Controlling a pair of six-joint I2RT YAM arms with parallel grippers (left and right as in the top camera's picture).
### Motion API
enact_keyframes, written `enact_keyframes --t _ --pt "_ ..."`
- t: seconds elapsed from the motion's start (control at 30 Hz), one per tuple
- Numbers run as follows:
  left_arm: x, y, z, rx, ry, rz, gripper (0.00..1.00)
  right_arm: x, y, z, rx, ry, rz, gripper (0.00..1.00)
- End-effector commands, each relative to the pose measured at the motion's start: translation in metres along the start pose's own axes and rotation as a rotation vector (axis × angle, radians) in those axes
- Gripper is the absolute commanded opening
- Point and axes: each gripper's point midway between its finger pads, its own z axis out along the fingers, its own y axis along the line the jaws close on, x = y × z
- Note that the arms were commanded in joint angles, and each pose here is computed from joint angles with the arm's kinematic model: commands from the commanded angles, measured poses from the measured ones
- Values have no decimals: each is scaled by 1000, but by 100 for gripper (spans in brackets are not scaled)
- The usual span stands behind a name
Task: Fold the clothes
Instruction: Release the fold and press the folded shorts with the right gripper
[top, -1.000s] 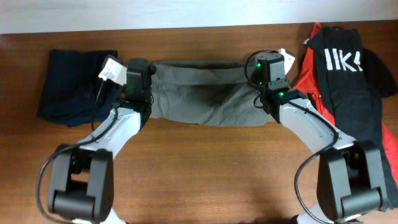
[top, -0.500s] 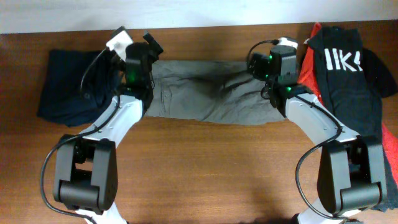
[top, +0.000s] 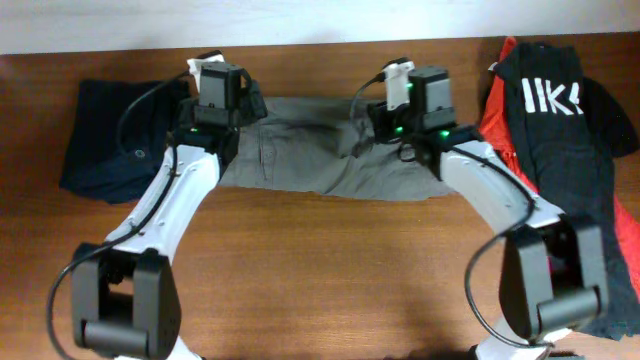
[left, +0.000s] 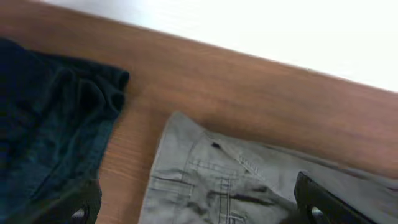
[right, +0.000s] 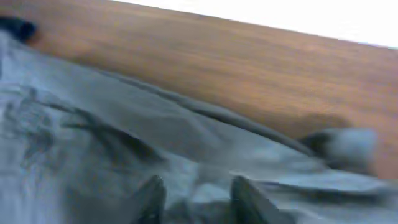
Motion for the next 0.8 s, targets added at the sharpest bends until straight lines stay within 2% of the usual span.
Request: enact_keyframes --t 0.0,0.1,0.27,0.47,0.77 --pt "-59 19 -45 16 -130 -65 99 16 27 34 -64 22 24 20" --pt "-75 35 -63 10 -164 -111 98 22 34 51 -84 15 95 4" --pt "-86 68 -76 -40 -182 -148 98 26 48 69 -185 -8 125 4" --pt "-78 99 -71 -96 -138 -230 97 34 45 88 -184 -20 218 4" --pt "-75 109 -68 -114 -122 -239 97 30 33 106 -139 -78 270 4"
